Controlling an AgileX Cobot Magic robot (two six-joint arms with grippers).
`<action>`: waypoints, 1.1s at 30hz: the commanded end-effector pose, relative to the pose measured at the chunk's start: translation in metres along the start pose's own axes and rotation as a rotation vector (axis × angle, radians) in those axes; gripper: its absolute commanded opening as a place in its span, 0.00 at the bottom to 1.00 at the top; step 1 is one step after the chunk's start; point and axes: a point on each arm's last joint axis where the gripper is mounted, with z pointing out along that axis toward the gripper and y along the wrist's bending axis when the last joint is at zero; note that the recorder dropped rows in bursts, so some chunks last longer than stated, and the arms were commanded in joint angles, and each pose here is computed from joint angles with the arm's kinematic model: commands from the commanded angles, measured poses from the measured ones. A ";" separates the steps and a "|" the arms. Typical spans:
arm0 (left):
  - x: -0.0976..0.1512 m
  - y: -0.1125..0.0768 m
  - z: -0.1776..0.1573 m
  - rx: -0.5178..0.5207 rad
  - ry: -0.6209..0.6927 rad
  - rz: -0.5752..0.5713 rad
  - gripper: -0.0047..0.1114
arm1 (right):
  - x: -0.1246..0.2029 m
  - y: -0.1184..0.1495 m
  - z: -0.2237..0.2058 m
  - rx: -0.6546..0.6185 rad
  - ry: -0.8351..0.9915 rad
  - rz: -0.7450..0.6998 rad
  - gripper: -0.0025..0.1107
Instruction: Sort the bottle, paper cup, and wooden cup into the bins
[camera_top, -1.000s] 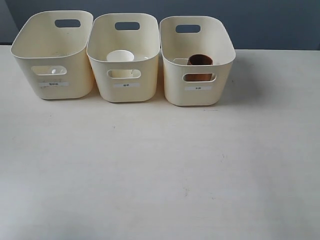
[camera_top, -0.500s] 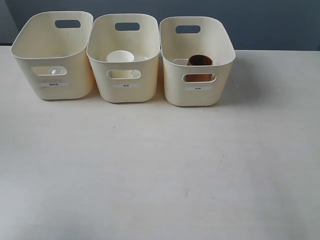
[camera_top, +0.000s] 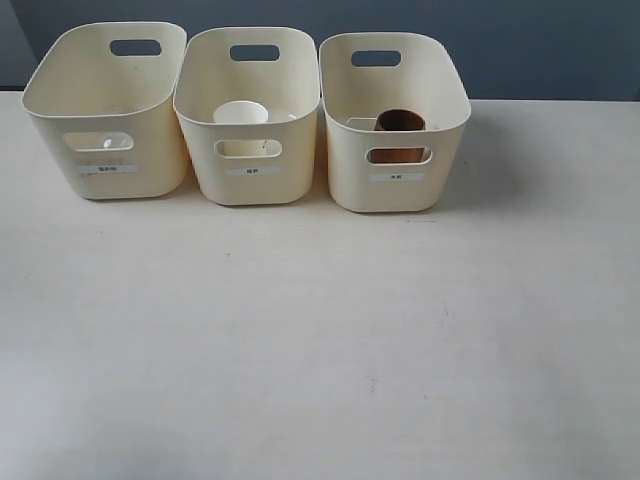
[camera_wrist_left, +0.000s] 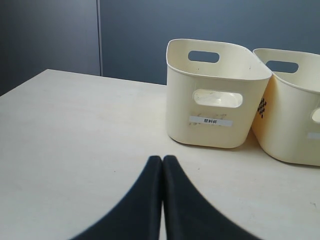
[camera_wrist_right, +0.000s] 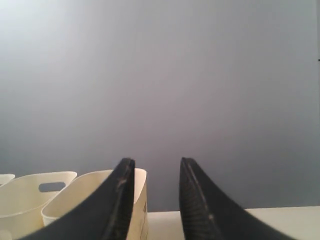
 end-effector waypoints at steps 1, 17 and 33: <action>0.000 0.000 0.000 0.004 -0.008 0.000 0.04 | 0.002 -0.011 -0.001 0.105 0.019 0.042 0.30; 0.000 0.000 0.000 0.004 -0.008 0.000 0.04 | 0.027 -0.018 -0.006 0.142 0.303 -0.063 0.30; 0.000 0.000 0.000 0.004 -0.008 0.000 0.04 | 0.032 -0.019 -0.008 0.150 0.358 -0.039 0.30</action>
